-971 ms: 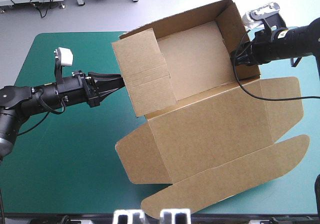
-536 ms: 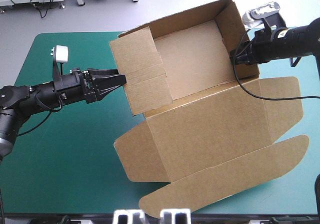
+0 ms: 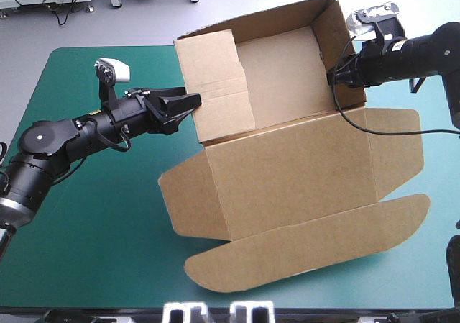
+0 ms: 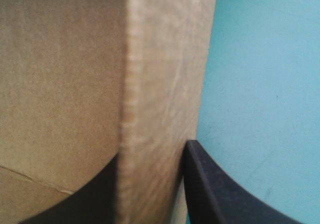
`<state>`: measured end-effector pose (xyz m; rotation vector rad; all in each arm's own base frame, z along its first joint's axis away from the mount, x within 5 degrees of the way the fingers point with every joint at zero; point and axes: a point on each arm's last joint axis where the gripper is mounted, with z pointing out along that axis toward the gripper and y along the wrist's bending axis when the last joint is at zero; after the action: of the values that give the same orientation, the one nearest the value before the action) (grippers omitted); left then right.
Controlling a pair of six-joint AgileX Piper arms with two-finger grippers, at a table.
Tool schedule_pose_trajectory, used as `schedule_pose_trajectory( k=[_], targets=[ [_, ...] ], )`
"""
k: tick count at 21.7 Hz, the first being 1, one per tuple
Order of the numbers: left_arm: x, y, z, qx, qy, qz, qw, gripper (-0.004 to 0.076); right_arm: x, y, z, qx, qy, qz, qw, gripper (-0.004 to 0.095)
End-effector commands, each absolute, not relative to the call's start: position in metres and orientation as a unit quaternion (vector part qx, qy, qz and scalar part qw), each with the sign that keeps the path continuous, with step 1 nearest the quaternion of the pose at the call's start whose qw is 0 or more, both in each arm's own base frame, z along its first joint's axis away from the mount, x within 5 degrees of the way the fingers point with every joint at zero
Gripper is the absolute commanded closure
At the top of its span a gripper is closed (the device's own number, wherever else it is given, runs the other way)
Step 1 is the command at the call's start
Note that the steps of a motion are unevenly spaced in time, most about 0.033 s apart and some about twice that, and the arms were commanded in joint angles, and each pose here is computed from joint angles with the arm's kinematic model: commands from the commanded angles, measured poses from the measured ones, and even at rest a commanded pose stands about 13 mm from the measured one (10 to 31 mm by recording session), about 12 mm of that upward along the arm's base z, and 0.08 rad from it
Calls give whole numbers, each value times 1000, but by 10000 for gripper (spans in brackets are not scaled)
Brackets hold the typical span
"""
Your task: Fold the box
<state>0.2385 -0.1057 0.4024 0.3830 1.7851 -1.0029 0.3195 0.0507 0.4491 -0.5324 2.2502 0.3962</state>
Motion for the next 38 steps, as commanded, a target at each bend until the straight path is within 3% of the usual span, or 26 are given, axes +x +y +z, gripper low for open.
schedule_pose_trajectory(
  k=[1,9,13,18,24,26,27,28,29,31,35,38],
  targets=[
    [237,-103,424,128,730,-396,542,300,314,52,475,-181,854,167,458,926],
    [257,-105,413,113,776,-369,499,276,324,120,464,-213,836,183,471,926],
    [267,-95,396,90,824,-289,479,276,325,140,459,-215,838,152,479,927],
    [273,-88,395,37,829,-269,488,276,326,147,460,-199,830,203,479,927],
    [280,-87,393,-16,824,-288,488,280,325,151,462,-192,823,230,482,928],
    [284,-88,386,-16,832,-287,474,342,326,153,461,-201,822,238,477,928],
    [287,-90,382,-16,839,-289,462,442,327,154,459,-205,822,239,475,927],
    [288,-90,380,-15,840,-288,459,491,327,155,458,-205,823,240,472,927],
    [289,-90,379,-14,841,-288,458,613,330,156,454,-206,827,240,464,927],
    [287,-92,378,14,844,-281,456,732,334,158,444,-218,839,232,441,928],
    [287,-96,370,47,860,-279,426,733,343,161,417,-232,872,214,373,928],
    [294,-105,359,96,888,-279,351,733,350,158,391,-237,907,167,304,928]
  ],
)
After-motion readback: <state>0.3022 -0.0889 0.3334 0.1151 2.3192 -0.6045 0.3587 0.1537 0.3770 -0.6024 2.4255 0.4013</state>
